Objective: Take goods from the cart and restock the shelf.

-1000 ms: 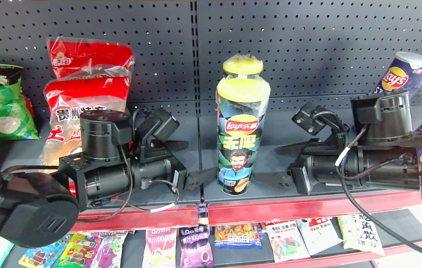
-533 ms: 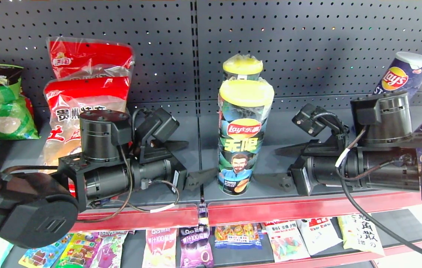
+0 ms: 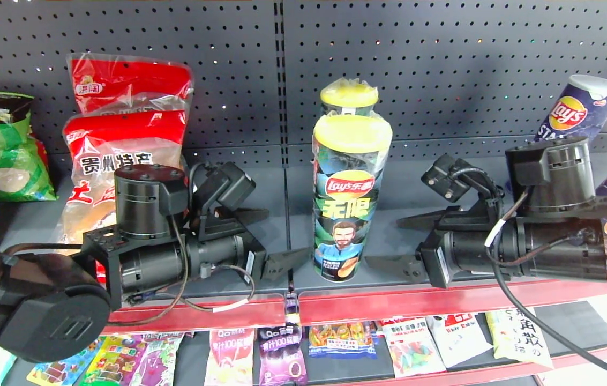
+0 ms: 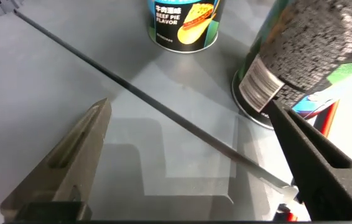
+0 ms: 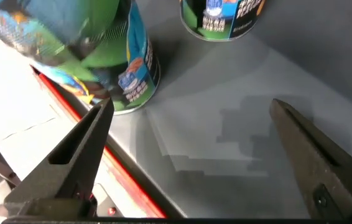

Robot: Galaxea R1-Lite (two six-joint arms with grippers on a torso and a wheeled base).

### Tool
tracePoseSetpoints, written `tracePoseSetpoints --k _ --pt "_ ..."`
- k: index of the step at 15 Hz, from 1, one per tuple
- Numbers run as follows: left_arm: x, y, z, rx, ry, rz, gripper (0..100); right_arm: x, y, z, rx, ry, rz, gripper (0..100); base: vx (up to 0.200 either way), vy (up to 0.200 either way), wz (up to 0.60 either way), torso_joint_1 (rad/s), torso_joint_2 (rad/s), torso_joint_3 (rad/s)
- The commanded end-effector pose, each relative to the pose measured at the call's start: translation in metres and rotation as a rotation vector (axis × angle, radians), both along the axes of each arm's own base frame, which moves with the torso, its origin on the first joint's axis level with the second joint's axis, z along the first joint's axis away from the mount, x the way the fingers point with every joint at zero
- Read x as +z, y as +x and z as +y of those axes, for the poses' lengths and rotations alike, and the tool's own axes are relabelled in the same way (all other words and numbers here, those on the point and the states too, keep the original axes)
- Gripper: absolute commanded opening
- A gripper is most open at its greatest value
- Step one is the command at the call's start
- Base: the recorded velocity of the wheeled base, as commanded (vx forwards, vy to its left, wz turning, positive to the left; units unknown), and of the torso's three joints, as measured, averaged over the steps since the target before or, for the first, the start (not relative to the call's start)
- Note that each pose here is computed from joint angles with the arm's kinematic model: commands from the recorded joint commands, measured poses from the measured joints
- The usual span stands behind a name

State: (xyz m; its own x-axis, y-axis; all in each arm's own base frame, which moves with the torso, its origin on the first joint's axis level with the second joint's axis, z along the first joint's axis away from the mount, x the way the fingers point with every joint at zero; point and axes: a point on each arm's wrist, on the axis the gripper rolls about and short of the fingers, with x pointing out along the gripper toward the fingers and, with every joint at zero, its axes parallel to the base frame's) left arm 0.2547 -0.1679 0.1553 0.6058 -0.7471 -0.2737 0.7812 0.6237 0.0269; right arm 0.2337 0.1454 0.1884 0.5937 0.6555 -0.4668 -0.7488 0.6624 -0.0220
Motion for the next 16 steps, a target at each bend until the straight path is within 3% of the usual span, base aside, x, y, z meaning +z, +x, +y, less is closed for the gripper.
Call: tracePoseSetpoints --k 1,7,12,16 --pt "0.0 0.0 0.0 0.002 0.0 -0.001 100 0.001 -0.006 -0.002 0.003 0.001 -0.003 100 0.0 0.0 0.0 0.0 0.0 0.0" --pt "0.003 -0.001 0.002 0.004 -0.005 -0.008 100 0.01 -0.036 -0.018 0.018 0.019 -0.042 100 0.0 0.0 0.0 0.0 0.0 0.0" --pt "-0.002 -0.006 0.005 0.002 0.009 0.004 100 0.023 -0.094 -0.019 0.175 0.076 -0.118 100 0.0 0.0 0.0 0.0 0.0 0.0" --pt "-0.005 -0.003 0.003 0.0 0.016 0.012 100 0.038 -0.105 -0.025 0.187 0.116 -0.175 100 0.0 0.0 0.0 0.0 0.0 0.0"
